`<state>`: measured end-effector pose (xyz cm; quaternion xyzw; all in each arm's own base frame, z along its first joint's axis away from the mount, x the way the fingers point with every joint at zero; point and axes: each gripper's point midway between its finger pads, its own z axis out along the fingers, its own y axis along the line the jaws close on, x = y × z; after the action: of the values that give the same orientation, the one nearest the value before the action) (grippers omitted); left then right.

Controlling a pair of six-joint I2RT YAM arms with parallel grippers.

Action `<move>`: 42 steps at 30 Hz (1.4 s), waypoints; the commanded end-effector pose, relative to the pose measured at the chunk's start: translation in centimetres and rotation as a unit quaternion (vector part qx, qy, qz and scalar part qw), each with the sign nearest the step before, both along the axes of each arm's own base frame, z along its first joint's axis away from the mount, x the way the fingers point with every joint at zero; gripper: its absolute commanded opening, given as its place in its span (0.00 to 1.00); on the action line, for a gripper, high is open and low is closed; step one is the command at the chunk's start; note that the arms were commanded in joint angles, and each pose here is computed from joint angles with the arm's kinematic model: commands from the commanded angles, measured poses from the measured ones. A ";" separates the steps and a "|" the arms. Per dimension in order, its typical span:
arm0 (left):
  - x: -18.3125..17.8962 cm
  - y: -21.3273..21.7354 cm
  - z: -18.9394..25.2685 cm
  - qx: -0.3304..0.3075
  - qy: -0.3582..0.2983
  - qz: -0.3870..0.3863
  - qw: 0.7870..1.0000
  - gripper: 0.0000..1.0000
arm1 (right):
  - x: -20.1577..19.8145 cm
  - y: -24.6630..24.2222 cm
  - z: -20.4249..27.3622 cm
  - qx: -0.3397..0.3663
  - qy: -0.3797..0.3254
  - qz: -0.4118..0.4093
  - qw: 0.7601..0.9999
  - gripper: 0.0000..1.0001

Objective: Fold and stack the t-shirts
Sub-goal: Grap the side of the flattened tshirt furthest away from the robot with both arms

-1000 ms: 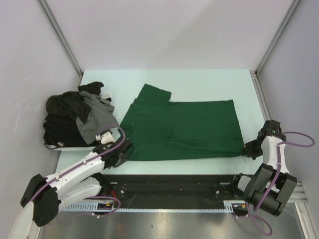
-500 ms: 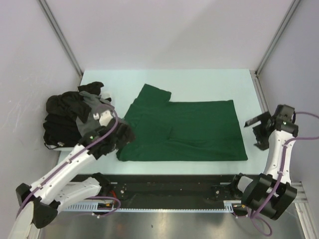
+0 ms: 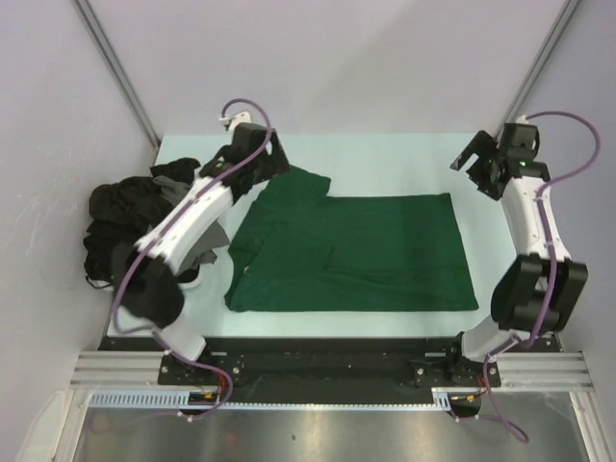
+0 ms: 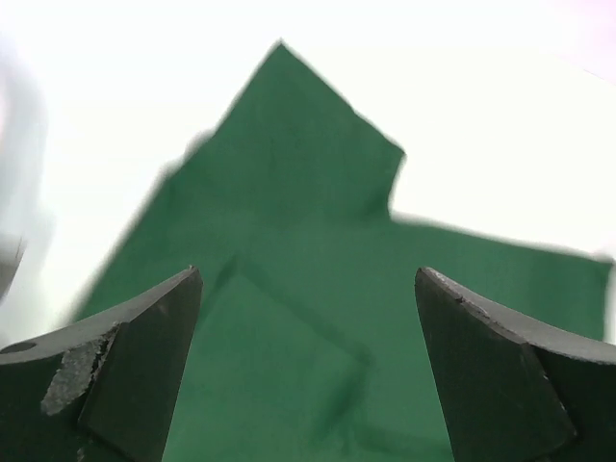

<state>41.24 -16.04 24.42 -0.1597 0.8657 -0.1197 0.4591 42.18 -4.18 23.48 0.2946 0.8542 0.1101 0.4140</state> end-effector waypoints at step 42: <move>23.7 -1.8 -22.2 -0.140 0.079 0.150 0.976 0.61 | 12.1 -4.0 -12.9 -0.007 0.042 0.033 0.999 1.00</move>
<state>65.08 -17.88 3.86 -0.3404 0.8391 -0.1514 0.3965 53.11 -7.72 8.83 0.2761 0.8877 0.1064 0.3529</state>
